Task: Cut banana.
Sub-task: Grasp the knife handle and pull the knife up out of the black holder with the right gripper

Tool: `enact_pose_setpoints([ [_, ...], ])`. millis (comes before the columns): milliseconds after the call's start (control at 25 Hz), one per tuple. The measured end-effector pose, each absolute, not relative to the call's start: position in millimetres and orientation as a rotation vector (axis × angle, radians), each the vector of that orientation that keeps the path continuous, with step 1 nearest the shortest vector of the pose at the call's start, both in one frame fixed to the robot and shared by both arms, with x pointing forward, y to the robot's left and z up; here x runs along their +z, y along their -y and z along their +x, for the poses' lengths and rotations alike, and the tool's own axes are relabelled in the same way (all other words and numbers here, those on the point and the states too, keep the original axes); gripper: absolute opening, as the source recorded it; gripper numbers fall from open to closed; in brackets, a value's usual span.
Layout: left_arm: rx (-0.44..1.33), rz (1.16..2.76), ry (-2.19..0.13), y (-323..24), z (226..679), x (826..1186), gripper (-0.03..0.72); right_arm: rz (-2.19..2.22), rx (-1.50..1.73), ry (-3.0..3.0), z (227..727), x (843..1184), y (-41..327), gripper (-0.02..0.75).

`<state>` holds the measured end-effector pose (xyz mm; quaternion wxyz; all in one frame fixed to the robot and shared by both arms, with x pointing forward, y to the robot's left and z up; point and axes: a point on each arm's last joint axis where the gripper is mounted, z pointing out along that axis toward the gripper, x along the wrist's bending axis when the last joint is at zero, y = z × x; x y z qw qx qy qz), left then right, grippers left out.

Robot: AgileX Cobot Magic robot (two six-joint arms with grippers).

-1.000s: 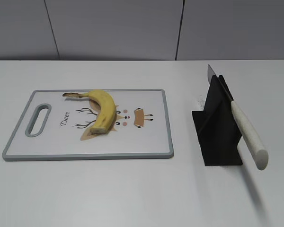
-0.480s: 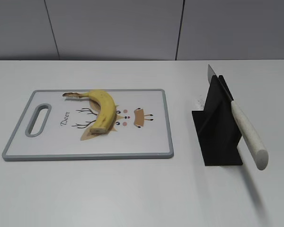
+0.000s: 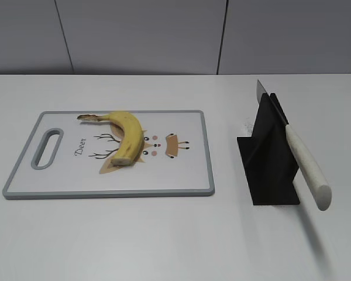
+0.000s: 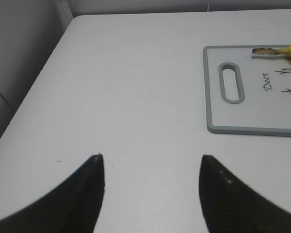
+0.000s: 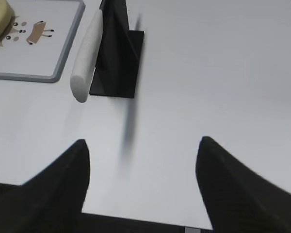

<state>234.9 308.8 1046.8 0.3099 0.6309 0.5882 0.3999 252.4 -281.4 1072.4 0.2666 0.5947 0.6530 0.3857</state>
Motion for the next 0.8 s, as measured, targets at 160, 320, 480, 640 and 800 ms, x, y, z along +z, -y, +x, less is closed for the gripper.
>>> enact_pose_setpoints([
  [160, 1.056, 1.667, -1.554, -308.8, 234.9, 1046.8, 0.59, 1.684, 0.964, -1.854, 265.1, 1084.6, 280.9, 0.529],
  [320, 1.056, 1.667, -1.554, -308.8, 234.9, 1046.8, 0.59, 1.747, 0.901, -1.92, 280.5, 1094.6, 280.7, 0.529],
  [480, 1.056, 1.667, -1.554, -308.8, 234.9, 1046.8, 0.59, 1.75, 0.879, -1.953, 289.8, 1101.0, 280.5, 0.529],
  [640, 1.056, 1.667, -1.554, -308.8, 234.9, 1046.8, 0.59, 1.758, 0.85, -1.976, 297.0, 1106.5, 280.6, 0.529],
  [800, 1.056, 1.667, -1.554, -308.8, 234.9, 1046.8, 0.59, 1.773, 0.826, -2.004, 307.9, 1113.1, 278.6, 0.529],
])
